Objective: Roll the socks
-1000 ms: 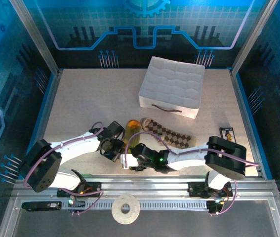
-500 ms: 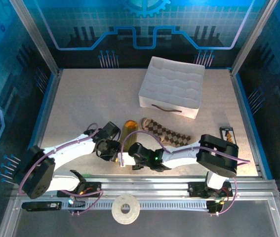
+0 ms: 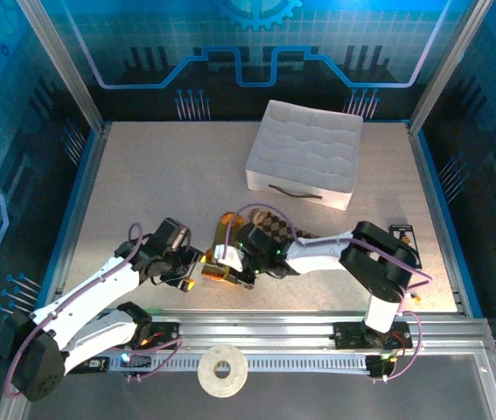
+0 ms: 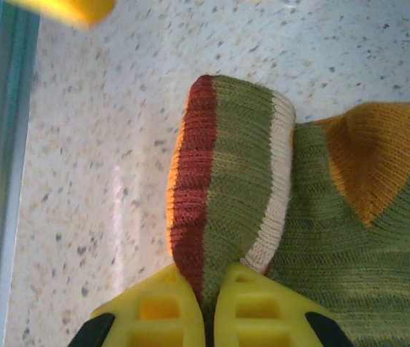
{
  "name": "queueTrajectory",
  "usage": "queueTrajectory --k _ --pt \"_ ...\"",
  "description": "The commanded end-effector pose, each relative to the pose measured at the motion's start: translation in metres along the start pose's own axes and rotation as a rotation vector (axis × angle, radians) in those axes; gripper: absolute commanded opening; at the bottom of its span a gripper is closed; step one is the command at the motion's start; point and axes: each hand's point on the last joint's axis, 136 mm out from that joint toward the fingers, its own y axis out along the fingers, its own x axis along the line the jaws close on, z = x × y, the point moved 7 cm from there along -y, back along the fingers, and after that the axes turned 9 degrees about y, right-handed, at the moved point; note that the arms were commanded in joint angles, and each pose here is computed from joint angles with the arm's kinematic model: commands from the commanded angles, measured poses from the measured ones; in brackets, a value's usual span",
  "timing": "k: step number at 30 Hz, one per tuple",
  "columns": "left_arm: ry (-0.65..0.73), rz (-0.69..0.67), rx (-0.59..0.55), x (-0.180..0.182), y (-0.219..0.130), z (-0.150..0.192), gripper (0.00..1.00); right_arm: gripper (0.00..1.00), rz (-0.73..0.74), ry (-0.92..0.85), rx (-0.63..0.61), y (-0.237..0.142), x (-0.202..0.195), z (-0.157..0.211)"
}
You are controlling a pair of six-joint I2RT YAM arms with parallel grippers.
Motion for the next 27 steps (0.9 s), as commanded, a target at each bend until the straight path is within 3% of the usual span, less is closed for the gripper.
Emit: queueTrajectory --k 1,15,18,21,22,27 --pt "0.067 0.083 0.032 -0.015 0.01 0.006 0.59 0.0 -0.144 0.315 0.258 0.008 -0.007 0.062" --pt "0.076 -0.047 0.009 -0.01 0.062 0.005 0.53 0.0 -0.227 0.454 0.28 0.014 -0.026 0.064" --pt "0.052 -0.101 0.002 -0.001 0.074 0.002 0.44 0.0 -0.228 0.457 0.28 0.016 -0.028 0.063" --pt "-0.017 -0.208 0.015 0.016 0.074 0.004 0.08 0.0 -0.196 0.423 0.275 0.016 -0.032 0.058" --pt "-0.049 -0.261 0.018 0.024 0.07 0.005 0.0 0.0 -0.182 0.399 0.274 0.015 -0.033 0.054" --pt "-0.186 -0.405 0.034 0.057 0.051 0.011 0.0 0.05 -0.163 0.212 0.233 0.01 -0.028 0.025"
